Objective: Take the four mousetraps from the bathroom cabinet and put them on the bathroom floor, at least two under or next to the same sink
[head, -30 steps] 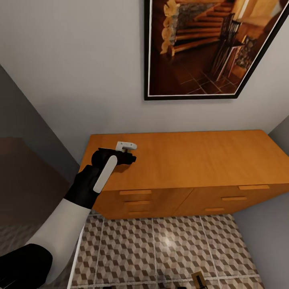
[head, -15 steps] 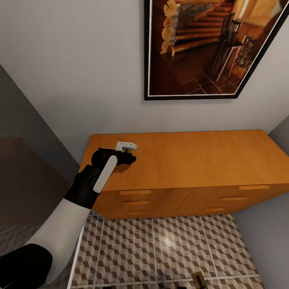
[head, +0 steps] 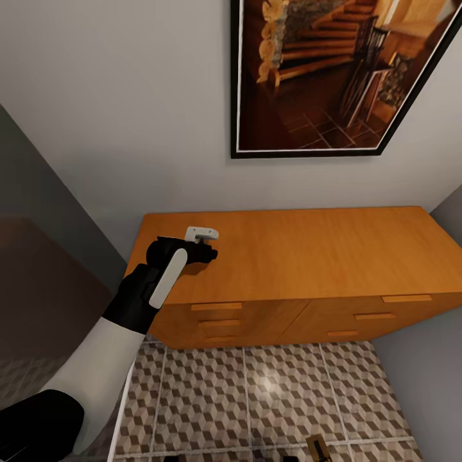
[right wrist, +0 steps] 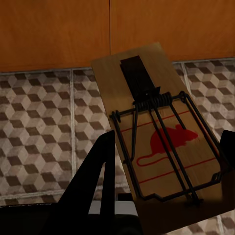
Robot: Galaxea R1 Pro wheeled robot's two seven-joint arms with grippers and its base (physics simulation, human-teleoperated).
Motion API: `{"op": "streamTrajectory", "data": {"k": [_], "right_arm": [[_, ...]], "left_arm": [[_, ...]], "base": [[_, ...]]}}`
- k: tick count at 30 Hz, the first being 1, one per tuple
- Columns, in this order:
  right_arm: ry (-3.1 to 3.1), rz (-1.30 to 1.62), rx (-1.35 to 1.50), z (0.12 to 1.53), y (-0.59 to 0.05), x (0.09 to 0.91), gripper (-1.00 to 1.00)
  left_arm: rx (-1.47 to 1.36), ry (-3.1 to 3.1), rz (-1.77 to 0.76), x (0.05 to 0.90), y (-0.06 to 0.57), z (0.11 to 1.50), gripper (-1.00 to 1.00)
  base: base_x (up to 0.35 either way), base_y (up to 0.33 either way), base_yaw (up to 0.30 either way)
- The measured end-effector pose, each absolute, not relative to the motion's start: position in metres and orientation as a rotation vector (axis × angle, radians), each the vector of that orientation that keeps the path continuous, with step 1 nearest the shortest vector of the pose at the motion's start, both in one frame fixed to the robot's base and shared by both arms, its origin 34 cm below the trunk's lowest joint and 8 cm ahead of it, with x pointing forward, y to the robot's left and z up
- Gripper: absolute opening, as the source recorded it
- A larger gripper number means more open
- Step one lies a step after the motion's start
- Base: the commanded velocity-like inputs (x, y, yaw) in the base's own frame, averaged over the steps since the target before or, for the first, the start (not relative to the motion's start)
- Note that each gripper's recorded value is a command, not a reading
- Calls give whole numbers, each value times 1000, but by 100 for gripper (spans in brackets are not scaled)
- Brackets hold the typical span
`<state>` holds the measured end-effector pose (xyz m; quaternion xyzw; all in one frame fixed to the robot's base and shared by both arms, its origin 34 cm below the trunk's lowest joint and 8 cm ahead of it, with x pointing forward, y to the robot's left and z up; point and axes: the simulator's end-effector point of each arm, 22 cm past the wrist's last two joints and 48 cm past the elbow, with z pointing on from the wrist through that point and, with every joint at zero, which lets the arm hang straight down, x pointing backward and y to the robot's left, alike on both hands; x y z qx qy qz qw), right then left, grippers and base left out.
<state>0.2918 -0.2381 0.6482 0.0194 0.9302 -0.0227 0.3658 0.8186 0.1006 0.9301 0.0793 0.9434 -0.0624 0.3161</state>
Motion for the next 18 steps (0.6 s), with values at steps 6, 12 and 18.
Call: {"op": "streamTrajectory", "data": {"k": [6,12,18], "right_arm": [[2395,-58,49,647,-238,290,-100],[2399,-59,50,647,-238,289,-100],[2401,-59,50,647,-238,288,-100]], "left_arm": [[209,2489,-165,818,100,927,100],[208,2491,-167,818,100,925,100],[208,2488,-168,818,100,926,100]], "base": [[0,0,0],[0,0,0],[21,0,0]]}}
